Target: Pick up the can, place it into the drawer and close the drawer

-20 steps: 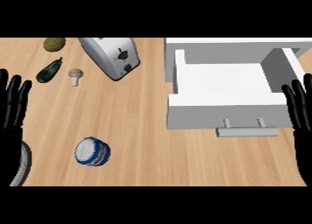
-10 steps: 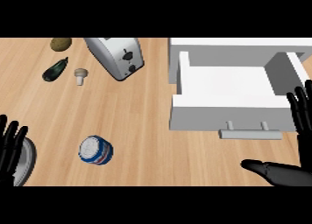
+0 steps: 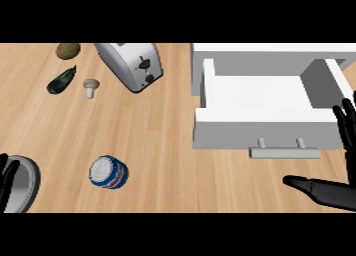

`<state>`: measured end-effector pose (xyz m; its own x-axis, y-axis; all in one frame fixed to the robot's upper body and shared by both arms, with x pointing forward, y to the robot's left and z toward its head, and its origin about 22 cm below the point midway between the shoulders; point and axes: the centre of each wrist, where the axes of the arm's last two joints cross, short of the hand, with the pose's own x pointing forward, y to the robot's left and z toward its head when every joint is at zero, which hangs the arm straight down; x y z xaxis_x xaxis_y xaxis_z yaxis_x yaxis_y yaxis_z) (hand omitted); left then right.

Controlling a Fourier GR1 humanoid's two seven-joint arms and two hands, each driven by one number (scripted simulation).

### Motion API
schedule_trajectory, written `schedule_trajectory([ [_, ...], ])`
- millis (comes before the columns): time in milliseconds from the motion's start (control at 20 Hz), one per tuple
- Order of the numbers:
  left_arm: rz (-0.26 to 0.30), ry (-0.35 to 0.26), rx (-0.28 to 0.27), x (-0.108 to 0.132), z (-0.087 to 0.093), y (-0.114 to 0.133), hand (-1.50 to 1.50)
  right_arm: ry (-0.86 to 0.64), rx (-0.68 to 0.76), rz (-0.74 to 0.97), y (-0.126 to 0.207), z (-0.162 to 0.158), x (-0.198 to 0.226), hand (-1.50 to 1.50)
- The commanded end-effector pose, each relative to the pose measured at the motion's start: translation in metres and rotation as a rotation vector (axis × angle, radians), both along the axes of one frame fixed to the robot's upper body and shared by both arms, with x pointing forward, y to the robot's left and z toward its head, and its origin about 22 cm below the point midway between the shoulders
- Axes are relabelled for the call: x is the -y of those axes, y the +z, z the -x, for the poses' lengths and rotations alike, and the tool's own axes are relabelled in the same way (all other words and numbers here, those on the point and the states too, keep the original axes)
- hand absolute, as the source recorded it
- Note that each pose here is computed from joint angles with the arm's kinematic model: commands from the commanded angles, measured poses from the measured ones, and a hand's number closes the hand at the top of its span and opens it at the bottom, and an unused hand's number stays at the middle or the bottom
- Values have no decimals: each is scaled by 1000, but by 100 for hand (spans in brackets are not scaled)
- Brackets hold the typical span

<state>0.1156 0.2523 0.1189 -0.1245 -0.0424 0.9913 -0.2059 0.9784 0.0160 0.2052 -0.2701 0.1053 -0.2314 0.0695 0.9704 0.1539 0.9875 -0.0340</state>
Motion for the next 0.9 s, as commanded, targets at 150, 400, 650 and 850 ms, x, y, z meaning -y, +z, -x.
schedule_trajectory([
  [150,5,-21,-41,18,-8,-9,-150,-23,7,3,-19,-1,8,-150],
  [400,1,-12,-65,38,-20,-37,-150,6,15,12,-4,18,7,-150],
  [650,-11,19,-123,35,-33,-73,-150,2,13,16,-1,21,8,-150],
  [850,-22,24,-143,46,-29,-96,-150,-4,22,39,8,39,13,-150],
])
